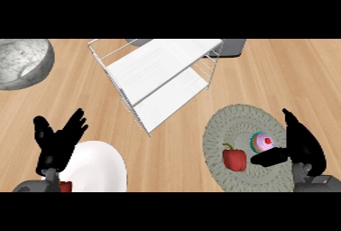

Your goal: Pick the cupcake from the placemat and place it in the tiered shelf

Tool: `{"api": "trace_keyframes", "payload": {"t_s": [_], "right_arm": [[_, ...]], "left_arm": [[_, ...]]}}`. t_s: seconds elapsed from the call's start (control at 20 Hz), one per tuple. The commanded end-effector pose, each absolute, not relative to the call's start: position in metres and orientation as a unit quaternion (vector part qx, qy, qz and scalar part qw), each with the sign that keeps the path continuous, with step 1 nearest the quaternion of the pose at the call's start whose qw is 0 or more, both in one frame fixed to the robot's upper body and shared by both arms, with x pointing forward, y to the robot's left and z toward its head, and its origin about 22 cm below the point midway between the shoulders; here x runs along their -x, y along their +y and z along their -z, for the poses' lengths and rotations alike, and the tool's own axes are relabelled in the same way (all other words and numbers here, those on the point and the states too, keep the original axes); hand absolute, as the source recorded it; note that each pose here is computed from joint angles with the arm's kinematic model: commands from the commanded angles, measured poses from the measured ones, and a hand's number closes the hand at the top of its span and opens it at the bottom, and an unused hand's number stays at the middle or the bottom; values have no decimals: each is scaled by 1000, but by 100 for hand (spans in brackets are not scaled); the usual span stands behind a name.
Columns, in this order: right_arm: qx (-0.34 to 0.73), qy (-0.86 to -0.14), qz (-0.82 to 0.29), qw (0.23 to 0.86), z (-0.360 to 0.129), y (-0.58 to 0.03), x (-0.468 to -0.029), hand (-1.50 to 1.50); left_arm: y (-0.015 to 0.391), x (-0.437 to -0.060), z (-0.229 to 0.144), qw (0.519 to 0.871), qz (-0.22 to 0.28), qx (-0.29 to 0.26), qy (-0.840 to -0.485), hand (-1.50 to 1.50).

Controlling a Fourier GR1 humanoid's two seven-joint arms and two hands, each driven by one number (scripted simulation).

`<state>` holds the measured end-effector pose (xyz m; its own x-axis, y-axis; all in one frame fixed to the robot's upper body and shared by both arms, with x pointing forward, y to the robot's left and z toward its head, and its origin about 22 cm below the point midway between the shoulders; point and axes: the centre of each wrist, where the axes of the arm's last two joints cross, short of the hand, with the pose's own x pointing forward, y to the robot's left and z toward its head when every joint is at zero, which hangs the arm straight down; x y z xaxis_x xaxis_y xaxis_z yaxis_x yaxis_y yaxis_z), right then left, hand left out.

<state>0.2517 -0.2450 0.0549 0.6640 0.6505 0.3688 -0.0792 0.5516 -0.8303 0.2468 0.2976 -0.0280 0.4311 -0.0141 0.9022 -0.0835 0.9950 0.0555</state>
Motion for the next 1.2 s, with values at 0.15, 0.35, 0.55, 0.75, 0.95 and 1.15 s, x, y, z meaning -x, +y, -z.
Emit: {"api": "trace_keyframes", "payload": {"t_s": [0.15,0.35,0.55,0.75,0.95,1.15], "right_arm": [[428,-352,-212,805,-31,-252,-262,-150],[423,-357,-214,805,-14,-247,-265,-150],[420,-357,-214,807,-7,-266,-276,-150],[351,-328,-330,813,1,-257,-263,150],[350,-374,-319,797,14,-242,-280,150],[347,-405,-312,786,-10,-240,-290,150]], "left_arm": [[295,-263,35,843,-21,-43,-536,0],[310,-249,24,849,-21,-42,-527,0],[275,-227,34,846,-19,-41,-532,0],[279,-248,28,847,-23,-40,-530,0],[286,-242,28,843,-21,-45,-536,0],[282,-252,27,847,-26,-44,-529,0]]}}
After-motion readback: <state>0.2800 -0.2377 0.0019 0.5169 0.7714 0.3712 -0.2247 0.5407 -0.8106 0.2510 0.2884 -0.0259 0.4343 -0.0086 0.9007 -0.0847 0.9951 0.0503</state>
